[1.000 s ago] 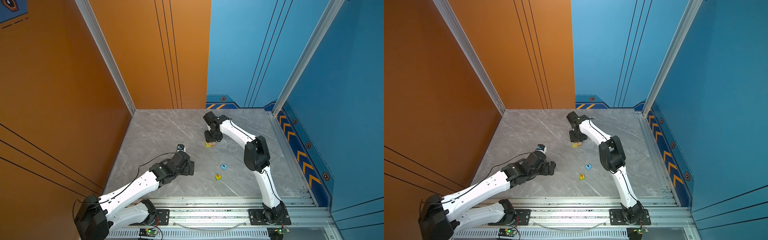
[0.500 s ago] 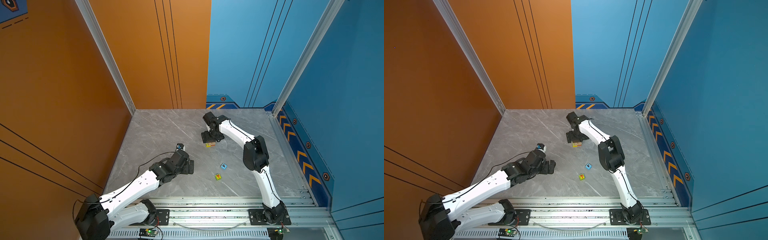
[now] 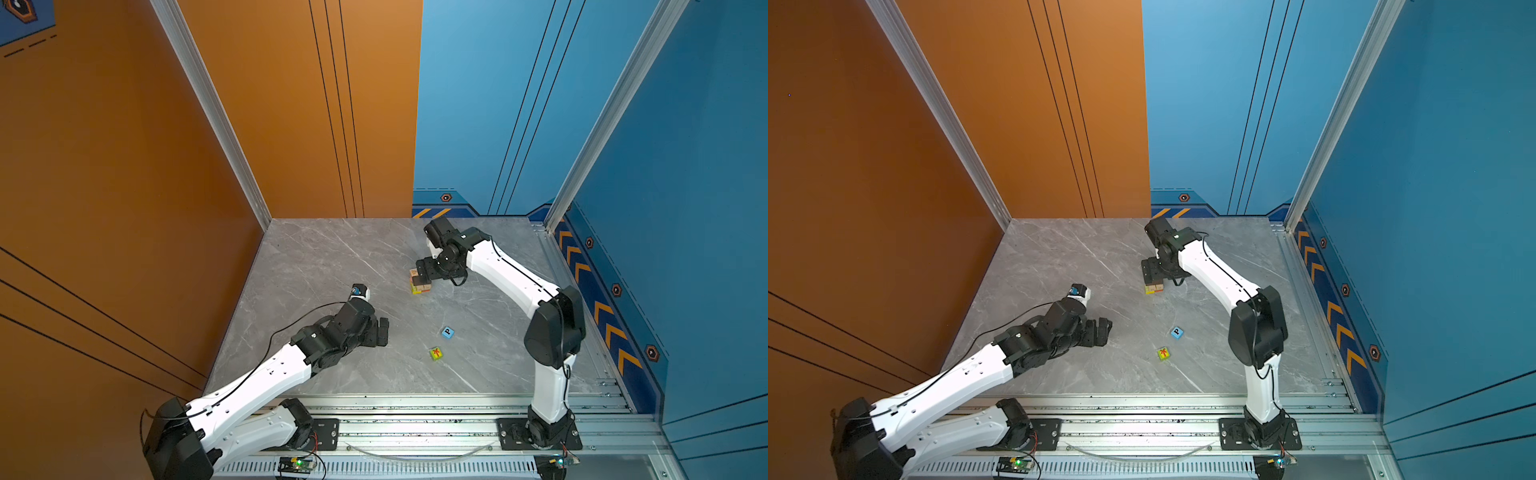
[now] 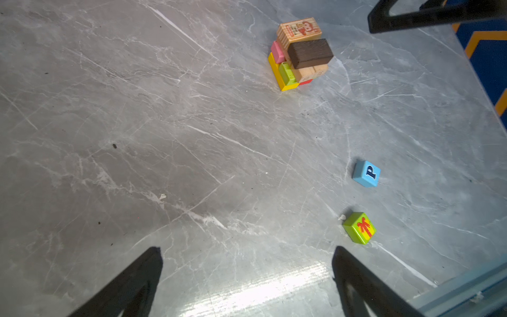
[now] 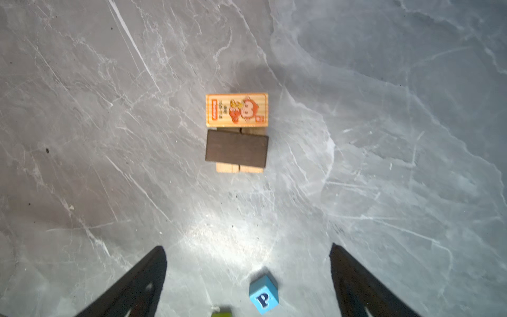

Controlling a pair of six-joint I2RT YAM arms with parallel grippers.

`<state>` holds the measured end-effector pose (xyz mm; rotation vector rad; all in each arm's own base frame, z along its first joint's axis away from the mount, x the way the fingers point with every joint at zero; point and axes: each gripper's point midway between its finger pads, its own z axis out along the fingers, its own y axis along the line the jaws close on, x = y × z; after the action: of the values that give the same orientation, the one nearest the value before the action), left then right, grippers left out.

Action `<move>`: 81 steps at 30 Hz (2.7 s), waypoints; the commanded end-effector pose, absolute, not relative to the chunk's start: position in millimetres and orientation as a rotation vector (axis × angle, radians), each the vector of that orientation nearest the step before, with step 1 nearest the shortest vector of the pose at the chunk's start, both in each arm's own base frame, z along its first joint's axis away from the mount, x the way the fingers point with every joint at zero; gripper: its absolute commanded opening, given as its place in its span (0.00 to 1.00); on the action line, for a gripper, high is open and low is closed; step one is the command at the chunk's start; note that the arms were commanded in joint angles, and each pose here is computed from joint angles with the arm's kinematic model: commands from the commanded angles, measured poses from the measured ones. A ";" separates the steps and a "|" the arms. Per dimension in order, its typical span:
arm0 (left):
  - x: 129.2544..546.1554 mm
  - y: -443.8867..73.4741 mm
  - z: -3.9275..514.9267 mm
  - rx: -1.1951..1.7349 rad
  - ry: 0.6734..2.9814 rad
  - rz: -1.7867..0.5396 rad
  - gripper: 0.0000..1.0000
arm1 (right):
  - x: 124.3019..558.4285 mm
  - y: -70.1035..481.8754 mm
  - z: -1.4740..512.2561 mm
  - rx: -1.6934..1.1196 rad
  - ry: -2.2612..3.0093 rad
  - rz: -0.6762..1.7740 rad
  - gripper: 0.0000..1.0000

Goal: Build the wood block tower
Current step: 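Open the right gripper and move it toward the blue P cube, then lower the right gripper and close it on the blue P cube, then lift the blue P cube and carry it over the stack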

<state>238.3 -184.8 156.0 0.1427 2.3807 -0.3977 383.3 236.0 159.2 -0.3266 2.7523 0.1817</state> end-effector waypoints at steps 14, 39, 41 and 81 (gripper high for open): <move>152.8 -200.8 151.4 0.257 2.294 -0.463 0.98 | 276.0 204.1 89.3 -0.361 2.829 0.193 0.82; 139.4 -195.7 127.7 0.242 2.261 -0.403 0.98 | 273.7 217.3 37.3 -0.553 2.893 0.149 0.67; 140.3 -194.5 126.6 0.240 2.263 -0.398 0.98 | 275.4 217.4 35.0 -0.555 2.896 0.148 0.67; 152.8 -187.4 127.1 0.225 2.294 -0.412 0.98 | 296.2 214.2 71.8 -0.471 2.869 0.088 0.27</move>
<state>151.3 -188.8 126.3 0.1877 2.2822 -0.4258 284.3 217.9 44.5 -0.5066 2.9129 0.1227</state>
